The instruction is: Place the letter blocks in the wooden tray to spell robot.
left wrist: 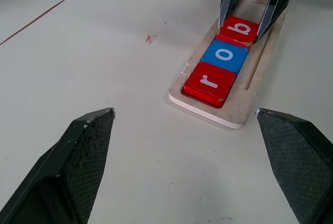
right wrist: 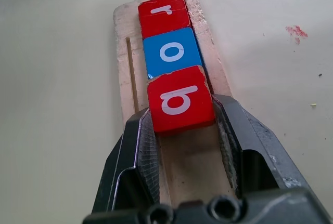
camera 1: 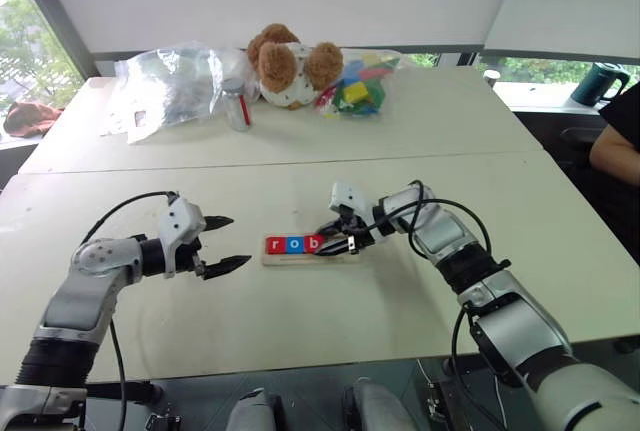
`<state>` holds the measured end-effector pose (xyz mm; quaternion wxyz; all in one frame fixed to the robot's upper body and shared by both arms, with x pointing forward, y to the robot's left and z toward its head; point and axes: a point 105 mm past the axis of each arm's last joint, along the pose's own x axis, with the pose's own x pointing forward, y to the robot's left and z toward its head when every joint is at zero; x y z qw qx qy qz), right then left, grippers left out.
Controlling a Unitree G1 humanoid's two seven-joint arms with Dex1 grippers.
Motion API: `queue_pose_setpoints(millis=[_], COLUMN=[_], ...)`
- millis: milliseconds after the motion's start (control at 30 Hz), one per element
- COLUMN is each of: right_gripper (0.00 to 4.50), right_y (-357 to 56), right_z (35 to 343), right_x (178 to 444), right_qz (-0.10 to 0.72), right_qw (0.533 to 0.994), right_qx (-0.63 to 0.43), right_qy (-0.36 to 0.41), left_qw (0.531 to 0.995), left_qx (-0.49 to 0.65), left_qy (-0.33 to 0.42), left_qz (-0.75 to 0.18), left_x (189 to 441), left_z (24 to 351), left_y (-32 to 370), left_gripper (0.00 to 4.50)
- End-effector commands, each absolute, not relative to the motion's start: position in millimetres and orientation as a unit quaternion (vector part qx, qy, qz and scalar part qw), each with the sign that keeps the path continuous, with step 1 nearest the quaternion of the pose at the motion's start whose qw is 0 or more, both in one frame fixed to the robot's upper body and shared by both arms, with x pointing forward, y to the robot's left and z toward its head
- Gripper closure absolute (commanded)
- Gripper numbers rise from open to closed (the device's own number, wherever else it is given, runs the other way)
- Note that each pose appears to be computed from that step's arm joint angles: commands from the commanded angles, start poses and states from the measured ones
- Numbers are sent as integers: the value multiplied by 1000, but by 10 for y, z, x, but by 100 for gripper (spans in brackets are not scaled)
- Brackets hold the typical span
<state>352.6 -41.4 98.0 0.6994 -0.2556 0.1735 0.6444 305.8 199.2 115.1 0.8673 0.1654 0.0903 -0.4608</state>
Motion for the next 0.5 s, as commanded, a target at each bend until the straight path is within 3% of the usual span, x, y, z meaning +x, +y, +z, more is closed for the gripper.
queue_pose_setpoints(millis=[33, 433, 500], right_gripper=[336, 336, 232], right_y=[-297, -219, -223], right_z=[1156, 1163, 1175], right_x=[3535, 3515, 3533], right_qz=[651, 655, 650], right_qw=[697, 696, 700], right_qx=[-264, -261, -263], right_qy=[144, 141, 137], left_qw=[868, 869, 869], left_qx=[173, 174, 174], left_qy=[75, 75, 76], left_qz=[-459, -457, -456], left_x=[3070, 3099, 3101], left_z=[1211, 1200, 1192], left_y=[1981, 1986, 1985], left_gripper=[0, 0, 0])
